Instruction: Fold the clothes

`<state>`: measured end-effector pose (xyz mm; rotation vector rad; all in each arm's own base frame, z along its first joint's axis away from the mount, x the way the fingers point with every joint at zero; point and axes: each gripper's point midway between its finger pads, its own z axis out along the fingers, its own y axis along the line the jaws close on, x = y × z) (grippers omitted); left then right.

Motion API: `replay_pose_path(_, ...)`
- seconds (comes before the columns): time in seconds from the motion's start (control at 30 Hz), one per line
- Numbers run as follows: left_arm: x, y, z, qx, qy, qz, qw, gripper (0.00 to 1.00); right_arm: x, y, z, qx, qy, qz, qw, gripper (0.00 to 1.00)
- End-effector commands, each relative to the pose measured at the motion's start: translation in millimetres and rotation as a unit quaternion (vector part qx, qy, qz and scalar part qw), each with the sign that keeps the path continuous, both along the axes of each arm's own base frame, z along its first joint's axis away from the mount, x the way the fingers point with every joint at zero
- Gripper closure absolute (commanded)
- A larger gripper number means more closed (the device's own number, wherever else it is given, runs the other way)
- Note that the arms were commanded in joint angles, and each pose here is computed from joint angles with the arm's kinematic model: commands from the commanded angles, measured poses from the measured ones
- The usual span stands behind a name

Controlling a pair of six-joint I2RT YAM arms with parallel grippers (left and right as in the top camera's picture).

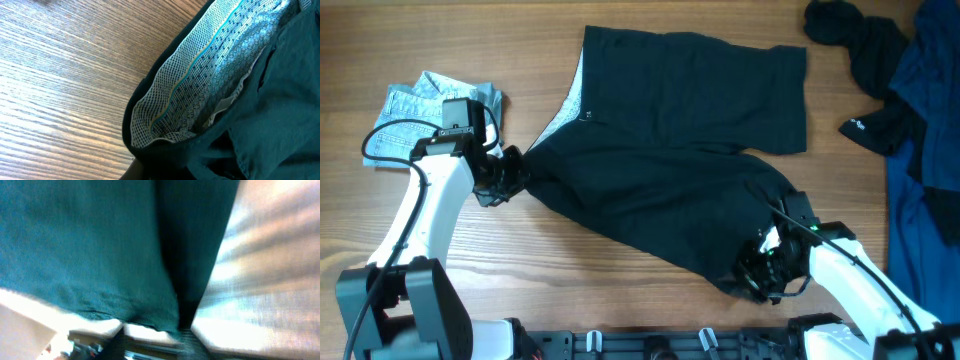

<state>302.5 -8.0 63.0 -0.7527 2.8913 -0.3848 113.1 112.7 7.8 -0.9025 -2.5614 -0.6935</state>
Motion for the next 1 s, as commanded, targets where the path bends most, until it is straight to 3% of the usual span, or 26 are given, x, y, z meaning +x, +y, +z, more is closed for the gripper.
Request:
replay_pose_path(0.0,-2.7,3.0,1.7,0.008,-0.004,-0.004,1.000,0.92,-0.6,5.3,8.8,0.020,-0.013,0.019,1.000,0.44)
replay_pose_path(0.17,-2.9,2.9,1.7,0.008,-0.004,-0.004,1.000,0.91,-8.3,5.0,4.4,0.015,0.017,0.015,1.000,0.31)
replay_pose_path(0.33,-2.9,2.2,1.8,0.005,-0.003,-0.003,1.000,0.90,-8.7,13.6,-11.4,0.019,0.032,-0.006,0.999,0.30)
replay_pose_path(0.47,-3.3,1.3,1.9,0.002,-0.003,-0.003,1.000,0.90,-4.4,14.7,-20.4,0.018,0.041,-0.013,0.999,0.38)
replay_pose_path(0.6,-3.4,-1.6,2.6,-0.006,-0.003,-0.005,1.000,0.90,-4.5,15.1,-22.6,0.018,0.047,-0.016,0.999,0.64)
replay_pose_path(0.8,-3.6,-2.8,2.8,-0.009,-0.003,-0.005,1.000,0.90,7.7,2.2,-18.0,-0.021,0.019,-0.011,1.000,0.64)
replay_pose_path(0.97,-4.1,-3.3,2.8,-0.011,-0.002,-0.006,1.000,0.90,11.9,-18.6,-12.4,-0.084,-0.006,-0.027,0.996,0.80)
